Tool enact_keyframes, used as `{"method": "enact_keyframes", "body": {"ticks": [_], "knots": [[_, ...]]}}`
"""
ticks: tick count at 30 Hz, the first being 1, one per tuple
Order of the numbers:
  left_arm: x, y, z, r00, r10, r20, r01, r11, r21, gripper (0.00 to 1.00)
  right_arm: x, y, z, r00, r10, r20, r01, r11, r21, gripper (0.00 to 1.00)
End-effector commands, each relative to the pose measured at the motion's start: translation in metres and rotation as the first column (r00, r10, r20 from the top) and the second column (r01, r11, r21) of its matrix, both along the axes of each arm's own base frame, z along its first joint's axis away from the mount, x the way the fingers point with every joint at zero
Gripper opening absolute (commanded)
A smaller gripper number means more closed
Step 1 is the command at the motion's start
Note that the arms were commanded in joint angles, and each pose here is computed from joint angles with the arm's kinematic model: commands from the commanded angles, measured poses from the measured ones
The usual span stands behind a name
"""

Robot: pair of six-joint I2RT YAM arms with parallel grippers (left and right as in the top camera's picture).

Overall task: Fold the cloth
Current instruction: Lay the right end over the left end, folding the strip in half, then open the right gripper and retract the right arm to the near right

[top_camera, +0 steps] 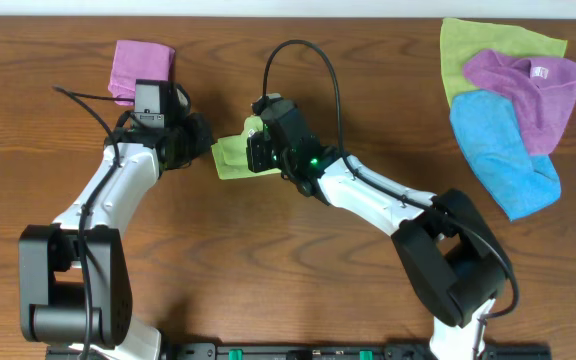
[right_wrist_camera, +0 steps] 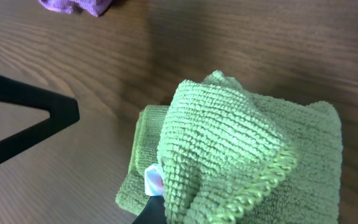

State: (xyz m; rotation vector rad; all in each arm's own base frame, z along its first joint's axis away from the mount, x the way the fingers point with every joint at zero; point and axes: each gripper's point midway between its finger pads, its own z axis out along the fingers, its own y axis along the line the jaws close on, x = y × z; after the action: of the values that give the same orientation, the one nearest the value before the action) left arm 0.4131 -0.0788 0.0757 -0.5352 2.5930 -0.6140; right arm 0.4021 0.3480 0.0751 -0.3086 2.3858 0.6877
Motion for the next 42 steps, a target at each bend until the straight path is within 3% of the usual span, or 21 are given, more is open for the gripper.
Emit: {"method": "enact_keyframes", "body": {"ticks": [1, 15, 16, 19, 21, 24, 42], "knots": [[0.007, 0.003, 0.017, 0.999, -0.006, 0.051, 0.005, 1.000, 0.023, 0.06, 0.008, 0.006, 0.009, 0.999, -0.005, 0.048, 0.005, 1.000, 0.000, 0.01], [0.007, 0.007, 0.028, 0.997, 0.005, 0.076, -0.008, 0.999, 0.034, 0.06, 0.002, 0.029, 0.004, 0.998, 0.029, 0.060, -0.031, 0.999, 0.027, 0.01], [0.006, 0.009, 0.028, 0.997, 0.009, 0.074, -0.012, 0.999, 0.035, 0.06, 0.000, 0.031, 0.005, 0.998, 0.034, 0.060, -0.035, 0.999, 0.028, 0.03], [0.005, 0.015, 0.028, 0.997, 0.023, 0.068, -0.026, 0.999, 0.035, 0.06, -0.004, 0.035, 0.005, 0.997, 0.048, 0.058, -0.050, 0.998, 0.031, 0.27], [0.004, 0.021, 0.029, 0.997, 0.037, 0.062, -0.039, 0.999, 0.035, 0.06, -0.008, 0.040, 0.006, 0.996, 0.069, 0.051, -0.071, 0.997, 0.042, 0.32], [0.004, 0.033, 0.030, 0.996, 0.066, 0.060, -0.068, 0.997, 0.034, 0.06, -0.017, 0.048, 0.007, 0.993, 0.109, 0.036, -0.111, 0.992, 0.064, 0.47], [0.005, 0.059, 0.041, 0.989, 0.124, 0.085, -0.128, 0.991, 0.035, 0.07, -0.039, 0.080, 0.030, 0.967, 0.247, 0.061, -0.254, 0.949, 0.184, 0.55]]}}
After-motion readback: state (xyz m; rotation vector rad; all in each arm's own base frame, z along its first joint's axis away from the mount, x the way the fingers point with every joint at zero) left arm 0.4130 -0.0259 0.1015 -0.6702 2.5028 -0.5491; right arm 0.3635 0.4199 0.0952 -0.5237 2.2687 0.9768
